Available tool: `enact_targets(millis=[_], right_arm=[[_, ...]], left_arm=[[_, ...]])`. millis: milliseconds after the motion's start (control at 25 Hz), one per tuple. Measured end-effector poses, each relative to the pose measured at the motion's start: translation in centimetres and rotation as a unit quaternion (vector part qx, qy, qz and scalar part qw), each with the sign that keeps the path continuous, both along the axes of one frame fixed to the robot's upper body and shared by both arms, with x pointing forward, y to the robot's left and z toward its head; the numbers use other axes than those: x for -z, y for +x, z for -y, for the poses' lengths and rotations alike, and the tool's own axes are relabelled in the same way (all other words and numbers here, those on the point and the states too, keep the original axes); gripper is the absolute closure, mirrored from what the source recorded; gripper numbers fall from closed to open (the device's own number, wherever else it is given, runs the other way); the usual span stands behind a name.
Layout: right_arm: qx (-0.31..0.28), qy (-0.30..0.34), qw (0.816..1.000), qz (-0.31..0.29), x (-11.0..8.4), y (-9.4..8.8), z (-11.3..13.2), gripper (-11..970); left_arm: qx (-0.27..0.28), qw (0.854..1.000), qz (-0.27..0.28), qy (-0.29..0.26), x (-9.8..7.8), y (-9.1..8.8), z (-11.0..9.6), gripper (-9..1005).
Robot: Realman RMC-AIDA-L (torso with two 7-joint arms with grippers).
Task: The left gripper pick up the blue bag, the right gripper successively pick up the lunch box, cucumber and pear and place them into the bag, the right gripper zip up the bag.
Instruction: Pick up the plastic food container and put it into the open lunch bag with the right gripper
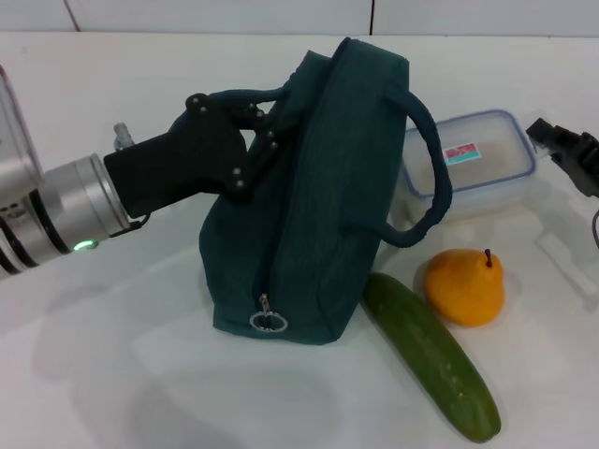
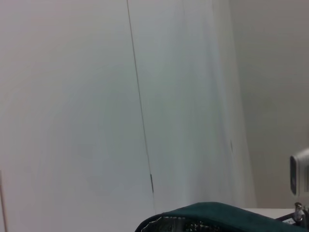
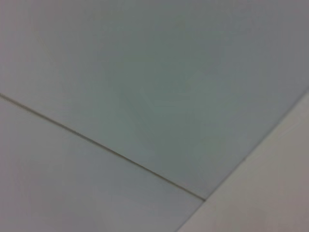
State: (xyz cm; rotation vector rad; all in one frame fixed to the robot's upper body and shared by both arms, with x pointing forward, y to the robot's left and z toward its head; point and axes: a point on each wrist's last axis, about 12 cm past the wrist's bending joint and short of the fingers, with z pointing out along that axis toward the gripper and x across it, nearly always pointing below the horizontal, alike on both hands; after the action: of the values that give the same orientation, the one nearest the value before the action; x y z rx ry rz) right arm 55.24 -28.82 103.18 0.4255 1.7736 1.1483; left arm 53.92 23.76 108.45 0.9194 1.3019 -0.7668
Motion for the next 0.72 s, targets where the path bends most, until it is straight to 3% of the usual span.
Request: enact_targets(millis=[720], right_arm=[[-0.027,-0.089,0.987,0.130,-0.7,-2.1,0.3,863]], left_arm=[[-0.007,0.999,-0.008,-0.031,0.7,-1.1,-0.3,948]])
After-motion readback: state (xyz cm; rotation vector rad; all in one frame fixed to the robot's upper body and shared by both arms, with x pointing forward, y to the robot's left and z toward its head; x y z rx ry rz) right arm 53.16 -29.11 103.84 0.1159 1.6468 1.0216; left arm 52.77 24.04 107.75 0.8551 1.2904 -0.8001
